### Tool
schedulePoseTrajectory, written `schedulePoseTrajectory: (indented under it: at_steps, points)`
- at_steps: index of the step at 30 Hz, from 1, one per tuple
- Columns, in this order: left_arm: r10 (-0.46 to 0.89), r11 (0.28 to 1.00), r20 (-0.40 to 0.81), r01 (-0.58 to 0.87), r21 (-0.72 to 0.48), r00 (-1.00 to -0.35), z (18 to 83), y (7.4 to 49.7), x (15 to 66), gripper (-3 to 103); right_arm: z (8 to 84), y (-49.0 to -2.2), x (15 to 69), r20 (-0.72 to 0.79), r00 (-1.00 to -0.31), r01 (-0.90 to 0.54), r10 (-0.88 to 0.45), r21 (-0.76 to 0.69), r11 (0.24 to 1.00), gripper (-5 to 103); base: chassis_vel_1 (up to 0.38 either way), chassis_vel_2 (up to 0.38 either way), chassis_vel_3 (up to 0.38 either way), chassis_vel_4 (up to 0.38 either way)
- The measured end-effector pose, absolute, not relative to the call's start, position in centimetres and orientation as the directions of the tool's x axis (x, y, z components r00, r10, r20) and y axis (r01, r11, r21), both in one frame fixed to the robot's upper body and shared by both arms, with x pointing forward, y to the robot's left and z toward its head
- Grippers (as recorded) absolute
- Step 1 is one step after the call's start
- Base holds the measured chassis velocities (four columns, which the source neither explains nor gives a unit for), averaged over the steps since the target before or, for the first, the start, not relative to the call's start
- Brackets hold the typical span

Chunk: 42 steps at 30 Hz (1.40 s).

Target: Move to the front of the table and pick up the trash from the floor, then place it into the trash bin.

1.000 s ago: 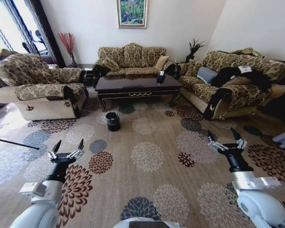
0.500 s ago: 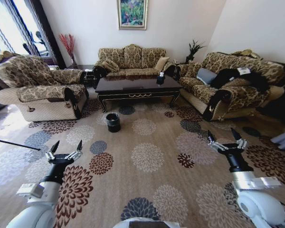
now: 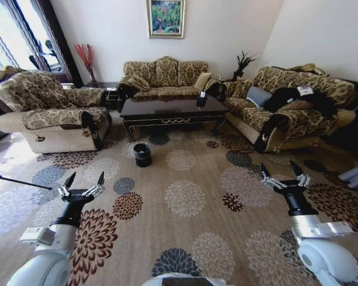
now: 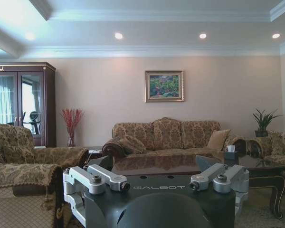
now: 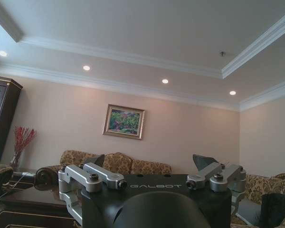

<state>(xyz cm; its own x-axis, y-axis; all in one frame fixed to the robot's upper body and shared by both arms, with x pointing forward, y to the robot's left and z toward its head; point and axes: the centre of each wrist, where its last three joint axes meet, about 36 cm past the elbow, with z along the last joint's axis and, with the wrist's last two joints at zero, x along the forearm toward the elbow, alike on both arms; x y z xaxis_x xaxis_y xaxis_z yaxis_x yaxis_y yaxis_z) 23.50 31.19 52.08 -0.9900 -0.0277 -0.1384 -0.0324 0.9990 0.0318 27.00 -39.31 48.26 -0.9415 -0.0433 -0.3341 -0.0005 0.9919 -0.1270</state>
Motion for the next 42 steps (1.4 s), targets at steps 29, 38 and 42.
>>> schedulePoseTrajectory:
  at_steps: [29, 38, 42]
  points:
    - [-0.127, 0.992, -0.118, -0.127, -0.006, -0.985, 51.0, 30.5, 23.3, 100, 48.3, -39.3, 27.0, -0.334, -0.942, 0.0, -0.043, -0.127, 0.992, 100, 0.0, 0.0, 0.0, 0.0]
    - [-0.128, 0.992, -0.109, -0.13, 0.008, -0.986, 50.4, 30.8, 23.3, 100, 48.3, -39.3, 27.0, -0.334, -0.942, 0.0, -0.043, -0.127, 0.992, 100, 0.0, 0.0, 0.0, 0.0]
    - [-0.128, 0.992, -0.108, -0.13, 0.009, -0.986, 50.4, 30.8, 23.3, 100, 48.3, -39.3, 27.0, -0.334, -0.942, -0.001, -0.043, -0.127, 0.992, 100, 0.0, 0.0, 0.0, 0.0]
